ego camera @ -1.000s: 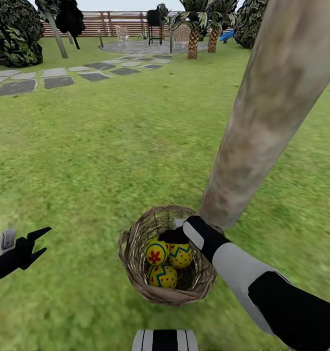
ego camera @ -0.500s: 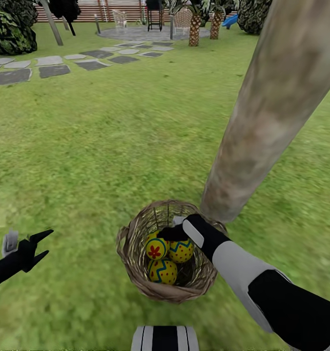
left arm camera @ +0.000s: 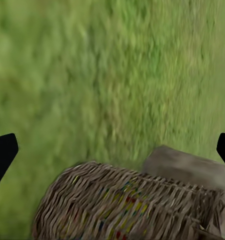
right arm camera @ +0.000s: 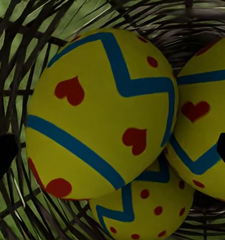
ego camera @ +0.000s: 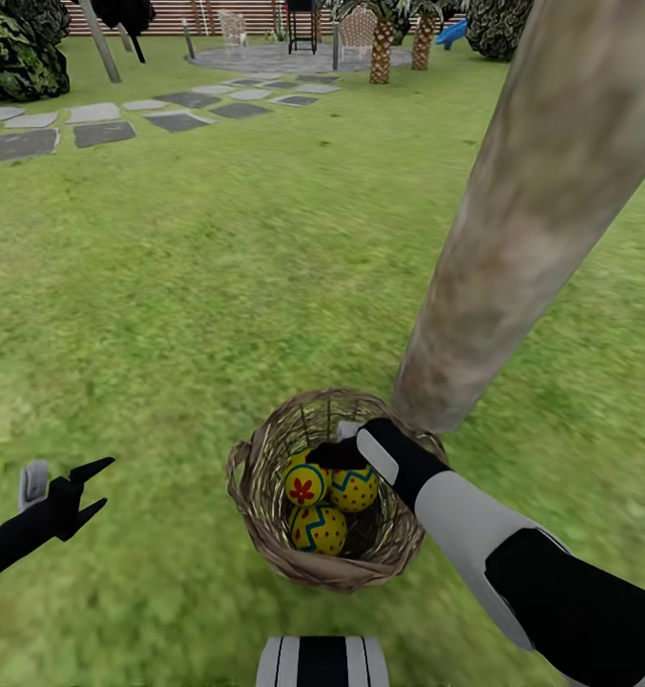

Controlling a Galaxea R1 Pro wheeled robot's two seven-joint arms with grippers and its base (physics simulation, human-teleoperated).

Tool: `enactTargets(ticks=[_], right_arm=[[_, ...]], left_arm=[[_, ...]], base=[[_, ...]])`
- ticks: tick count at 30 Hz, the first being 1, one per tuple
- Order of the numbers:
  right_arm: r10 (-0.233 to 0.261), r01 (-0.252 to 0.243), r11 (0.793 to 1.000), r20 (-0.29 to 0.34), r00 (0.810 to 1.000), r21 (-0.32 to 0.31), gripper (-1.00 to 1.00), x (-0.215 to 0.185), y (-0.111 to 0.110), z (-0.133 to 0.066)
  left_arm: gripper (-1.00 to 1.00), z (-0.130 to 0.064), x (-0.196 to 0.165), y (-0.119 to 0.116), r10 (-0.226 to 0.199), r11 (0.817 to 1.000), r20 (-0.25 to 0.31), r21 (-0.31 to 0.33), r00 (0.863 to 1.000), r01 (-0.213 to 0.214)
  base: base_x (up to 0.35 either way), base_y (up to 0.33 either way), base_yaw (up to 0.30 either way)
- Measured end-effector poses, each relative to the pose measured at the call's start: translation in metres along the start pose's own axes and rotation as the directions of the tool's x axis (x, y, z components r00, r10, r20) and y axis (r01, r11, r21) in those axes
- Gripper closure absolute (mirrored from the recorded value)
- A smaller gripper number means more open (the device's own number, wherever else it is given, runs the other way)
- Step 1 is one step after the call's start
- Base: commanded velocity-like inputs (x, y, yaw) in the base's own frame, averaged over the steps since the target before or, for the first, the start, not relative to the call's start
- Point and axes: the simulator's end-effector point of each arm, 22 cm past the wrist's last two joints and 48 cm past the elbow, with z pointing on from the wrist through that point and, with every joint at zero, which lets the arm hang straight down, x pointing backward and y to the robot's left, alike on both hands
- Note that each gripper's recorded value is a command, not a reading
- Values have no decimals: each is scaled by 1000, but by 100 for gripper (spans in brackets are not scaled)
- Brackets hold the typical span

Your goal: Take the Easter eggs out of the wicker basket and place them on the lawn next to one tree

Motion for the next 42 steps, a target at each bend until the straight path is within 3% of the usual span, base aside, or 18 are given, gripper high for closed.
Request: enactTargets(ticks=[22, 30, 34, 42], right_arm=[[22, -24, 999, -42, 999, -42, -100, 17, -1, 25], [25, -26, 999, -24, 999, -44, -100, 14, -2, 29], [28, -32, 991, -32, 999, -130, -100, 17, 15, 32], [29, -35, 990, -41, 999, -137, -100, 21, 13, 35]], left_arm=[[-100, 11, 8, 26, -15, 999, -19, -46, 1000, 14], [-100, 13, 9, 30, -19, 998, -22, -53, 1000, 18], [-100, 15, 10, 34, -21, 998, -25, -60, 999, 20], [-100, 19, 16, 38, -24, 997, -35, -70, 999, 21]], base=[[0, 0, 0], [0, 0, 0], [0, 0, 0], [0, 0, 0]])
